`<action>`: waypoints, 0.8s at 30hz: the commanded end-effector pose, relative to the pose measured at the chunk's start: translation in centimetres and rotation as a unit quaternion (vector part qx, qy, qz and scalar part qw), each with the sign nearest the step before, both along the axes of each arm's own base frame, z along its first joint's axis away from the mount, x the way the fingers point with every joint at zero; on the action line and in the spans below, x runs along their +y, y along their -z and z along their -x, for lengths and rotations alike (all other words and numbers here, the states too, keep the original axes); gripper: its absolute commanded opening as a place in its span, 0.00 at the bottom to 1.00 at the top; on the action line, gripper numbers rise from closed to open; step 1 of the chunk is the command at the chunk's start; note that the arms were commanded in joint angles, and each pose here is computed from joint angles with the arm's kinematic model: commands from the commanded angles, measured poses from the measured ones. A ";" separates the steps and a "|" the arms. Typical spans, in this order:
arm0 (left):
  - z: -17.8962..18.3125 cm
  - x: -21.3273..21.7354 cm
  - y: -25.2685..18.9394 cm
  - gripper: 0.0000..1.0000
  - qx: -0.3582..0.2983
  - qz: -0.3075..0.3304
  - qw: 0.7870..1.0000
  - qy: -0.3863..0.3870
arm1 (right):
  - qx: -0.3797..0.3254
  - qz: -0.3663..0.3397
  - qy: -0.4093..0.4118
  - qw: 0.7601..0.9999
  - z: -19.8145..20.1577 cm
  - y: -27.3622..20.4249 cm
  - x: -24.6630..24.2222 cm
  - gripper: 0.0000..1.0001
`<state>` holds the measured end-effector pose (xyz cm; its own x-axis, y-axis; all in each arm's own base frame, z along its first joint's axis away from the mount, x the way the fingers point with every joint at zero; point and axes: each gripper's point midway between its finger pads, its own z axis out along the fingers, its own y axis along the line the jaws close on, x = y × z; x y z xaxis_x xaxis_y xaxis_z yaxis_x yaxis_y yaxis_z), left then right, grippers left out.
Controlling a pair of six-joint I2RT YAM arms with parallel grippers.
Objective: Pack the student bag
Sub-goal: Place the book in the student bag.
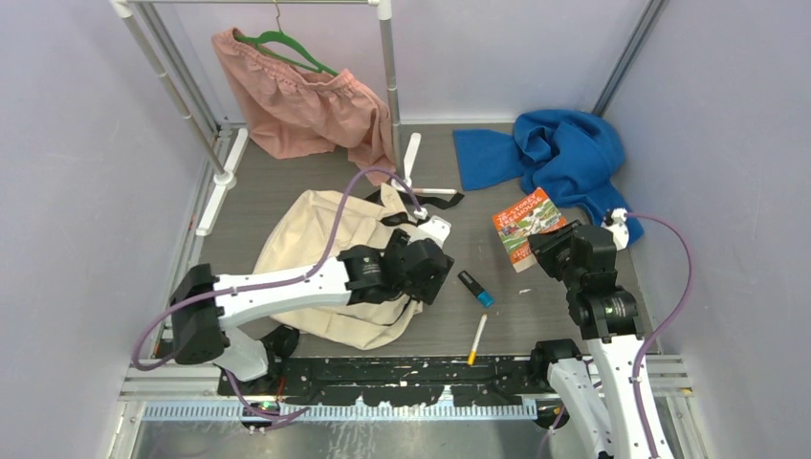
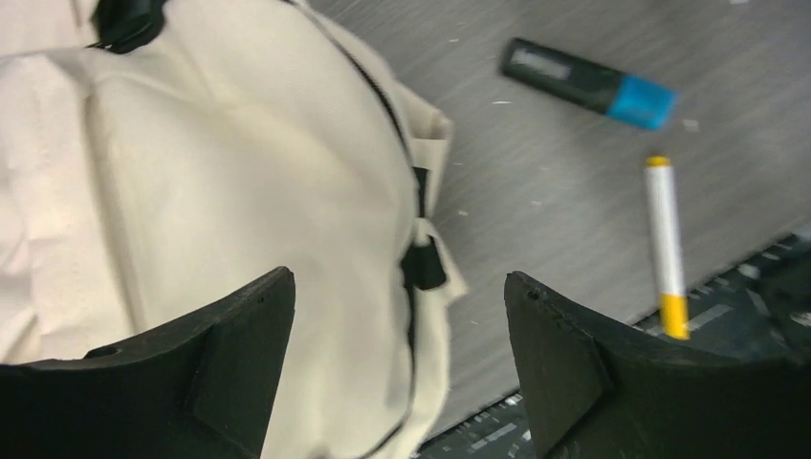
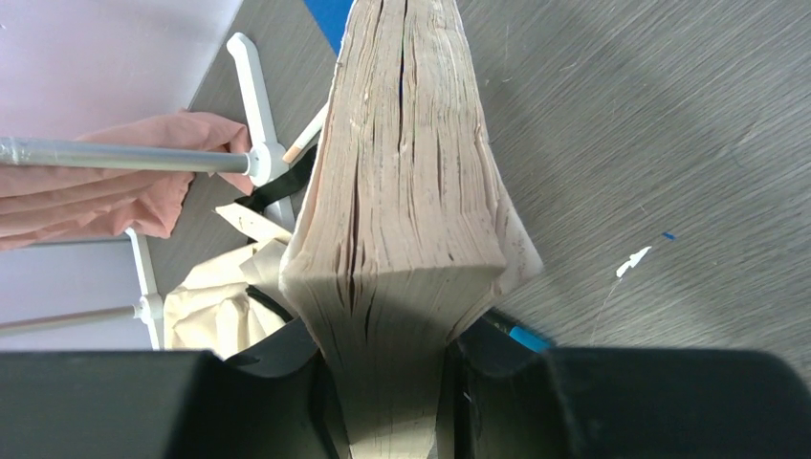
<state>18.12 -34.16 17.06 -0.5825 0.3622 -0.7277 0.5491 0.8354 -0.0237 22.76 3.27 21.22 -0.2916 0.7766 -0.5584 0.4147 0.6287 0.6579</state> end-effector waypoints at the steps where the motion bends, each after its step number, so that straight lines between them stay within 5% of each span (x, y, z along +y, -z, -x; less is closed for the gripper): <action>1: -2.9 1.7 1.4 0.79 -0.052 -0.072 0.995 -0.045 | -0.087 0.006 -0.004 0.996 -1.3 -5.3 0.0 0.01; 8: -3.4 2.1 5.5 0.66 -0.042 -0.150 0.986 -0.062 | -0.088 -0.004 -0.005 0.996 -1.2 -5.3 0.2 0.01; 13: -4.2 5.2 2.0 0.19 -0.077 -0.187 0.972 -0.120 | -0.088 -0.003 -0.009 0.996 -1.1 -5.5 0.3 0.01; 15: -4.4 6.2 -0.7 0.10 -0.094 -0.183 0.969 -0.134 | -0.085 -0.004 -0.020 0.996 -1.2 -5.3 0.6 0.01; 20: -4.1 7.6 -6.4 0.06 -0.094 -0.122 0.981 -0.116 | -0.093 -0.028 -0.108 0.989 -1.9 -5.7 3.8 0.01; 24: -5.1 9.6 -9.0 0.00 -0.049 0.008 0.990 -0.135 | -0.187 -0.071 -0.233 0.952 -1.5 -9.6 8.1 0.01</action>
